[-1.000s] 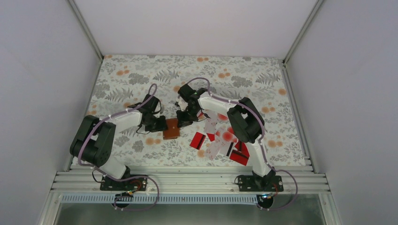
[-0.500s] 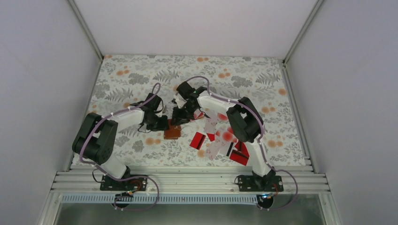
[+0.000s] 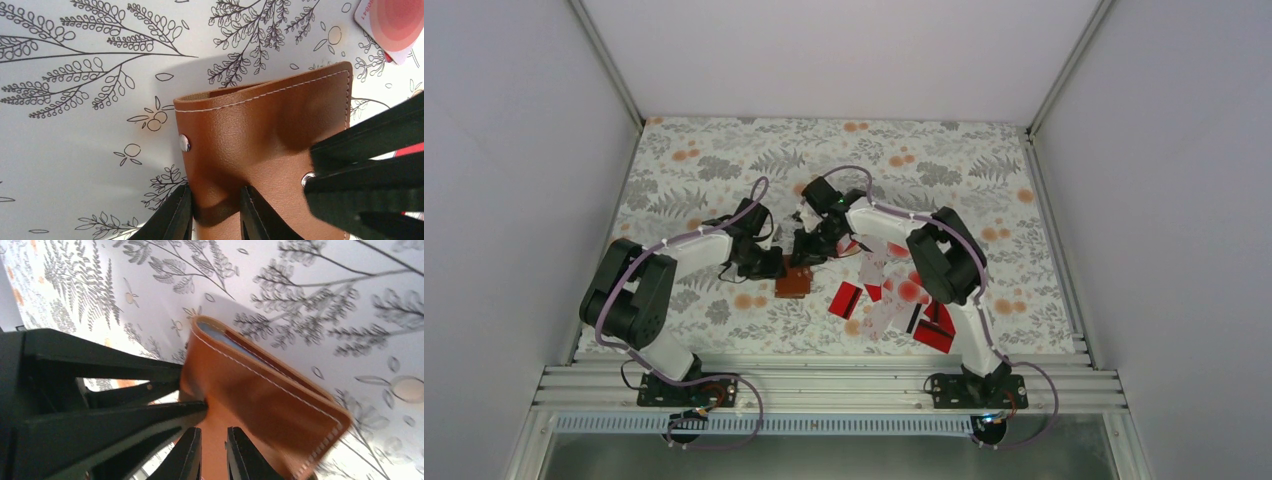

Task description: Put the credit cards into the card holder

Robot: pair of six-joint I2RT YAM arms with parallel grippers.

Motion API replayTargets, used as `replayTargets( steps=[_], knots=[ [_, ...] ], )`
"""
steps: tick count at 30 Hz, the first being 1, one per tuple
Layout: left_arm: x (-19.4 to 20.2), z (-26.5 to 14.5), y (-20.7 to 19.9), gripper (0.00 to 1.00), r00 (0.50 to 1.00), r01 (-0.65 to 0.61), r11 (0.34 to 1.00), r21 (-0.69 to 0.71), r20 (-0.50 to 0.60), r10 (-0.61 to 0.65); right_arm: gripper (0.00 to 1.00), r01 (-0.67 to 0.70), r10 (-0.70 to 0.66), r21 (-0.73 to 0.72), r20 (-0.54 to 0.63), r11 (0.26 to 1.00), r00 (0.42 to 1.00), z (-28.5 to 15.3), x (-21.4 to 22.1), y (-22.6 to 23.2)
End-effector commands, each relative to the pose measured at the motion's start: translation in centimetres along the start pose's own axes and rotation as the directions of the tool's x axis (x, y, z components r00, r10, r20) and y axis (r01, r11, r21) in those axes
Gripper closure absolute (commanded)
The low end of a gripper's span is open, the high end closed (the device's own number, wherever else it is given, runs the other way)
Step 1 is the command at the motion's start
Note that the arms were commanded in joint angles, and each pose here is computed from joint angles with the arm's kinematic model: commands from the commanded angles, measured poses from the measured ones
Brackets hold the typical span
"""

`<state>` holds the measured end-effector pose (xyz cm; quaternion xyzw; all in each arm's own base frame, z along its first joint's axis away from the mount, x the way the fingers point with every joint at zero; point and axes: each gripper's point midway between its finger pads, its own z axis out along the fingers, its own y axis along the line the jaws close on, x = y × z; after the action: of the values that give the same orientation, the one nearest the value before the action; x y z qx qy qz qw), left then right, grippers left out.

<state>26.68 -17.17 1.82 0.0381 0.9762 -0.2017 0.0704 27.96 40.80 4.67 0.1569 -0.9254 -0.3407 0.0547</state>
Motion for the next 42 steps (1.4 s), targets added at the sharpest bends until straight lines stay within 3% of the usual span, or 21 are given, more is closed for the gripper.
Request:
replayTargets(
  steps=[1,8,27,42],
  knots=[
    [2.1,1.0,1.2,0.76,0.997,-0.010,0.999,-0.047,-0.082,0.006,0.85,0.037,-0.041,0.030,0.142,0.999,0.989,-4.4,-1.4,1.2],
    [2.0,1.1,1.8,0.76,0.997,-0.016,0.997,-0.080,-0.081,0.009,0.84,0.008,-0.017,0.046,0.200,0.999,0.980,-6.7,0.0,-0.3],
    [2.0,1.2,1.8,0.76,0.995,-0.028,0.996,-0.083,-0.096,0.020,0.87,-0.034,0.038,-0.057,0.073,0.998,0.997,-2.3,2.1,-1.2],
    [2.3,1.6,1.9,0.76,0.994,-0.034,0.996,-0.081,-0.111,0.025,0.87,-0.055,0.058,-0.066,0.042,0.996,0.997,-1.3,3.2,-1.3]
  ],
)
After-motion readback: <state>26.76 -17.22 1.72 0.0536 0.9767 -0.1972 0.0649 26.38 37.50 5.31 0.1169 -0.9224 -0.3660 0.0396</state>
